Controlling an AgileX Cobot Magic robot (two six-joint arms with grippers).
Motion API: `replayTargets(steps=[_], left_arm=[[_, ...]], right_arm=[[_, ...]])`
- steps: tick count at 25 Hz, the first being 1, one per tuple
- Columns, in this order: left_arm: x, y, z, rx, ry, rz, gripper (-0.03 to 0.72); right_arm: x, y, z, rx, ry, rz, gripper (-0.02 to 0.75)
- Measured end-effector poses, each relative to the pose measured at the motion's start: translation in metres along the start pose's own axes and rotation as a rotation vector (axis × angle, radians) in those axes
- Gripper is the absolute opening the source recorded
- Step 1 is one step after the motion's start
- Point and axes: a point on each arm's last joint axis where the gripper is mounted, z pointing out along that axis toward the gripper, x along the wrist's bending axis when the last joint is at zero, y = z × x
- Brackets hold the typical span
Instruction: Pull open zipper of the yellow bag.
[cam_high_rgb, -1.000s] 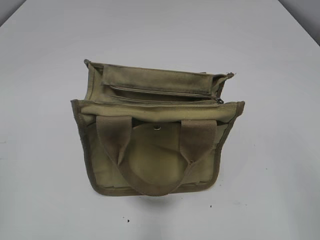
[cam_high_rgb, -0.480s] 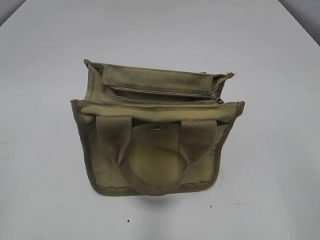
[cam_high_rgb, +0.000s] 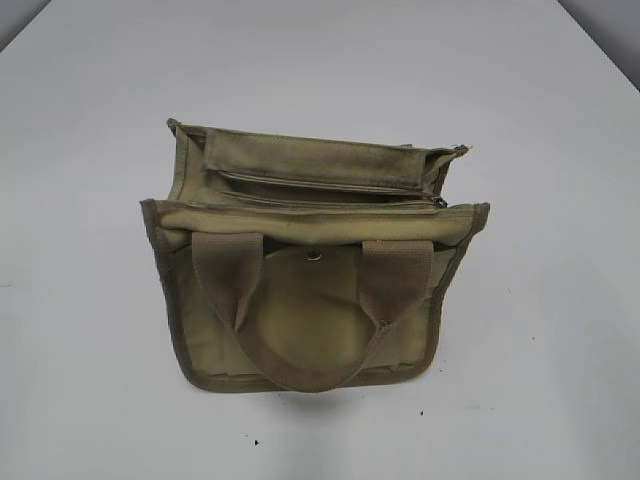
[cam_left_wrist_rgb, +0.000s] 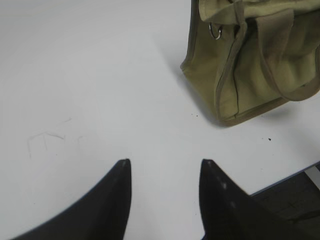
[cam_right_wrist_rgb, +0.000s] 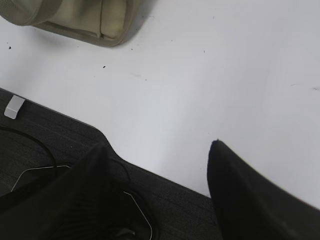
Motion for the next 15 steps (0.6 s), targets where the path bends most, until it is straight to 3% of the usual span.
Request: replayTargets(steps=[7, 11, 15], left_arm=[[0.000, 0.000, 0.000, -0.001, 0.026, -0.015, 0.351], [0.000, 0.000, -0.001, 0.008, 0.166, -0.095, 0.351], [-0.001, -0.002, -0.005, -0.014, 0.270, -0.147, 0.351]], right_arm=[[-0.001, 0.000, 0.000, 0.000, -0.016, 0.025, 0.482], [-0.005, -0.003, -0.004, -0.034, -0.123, 0.124, 0.482], [-0.001, -0.012, -0.017, -0.144, -0.239, 0.186, 0.482]])
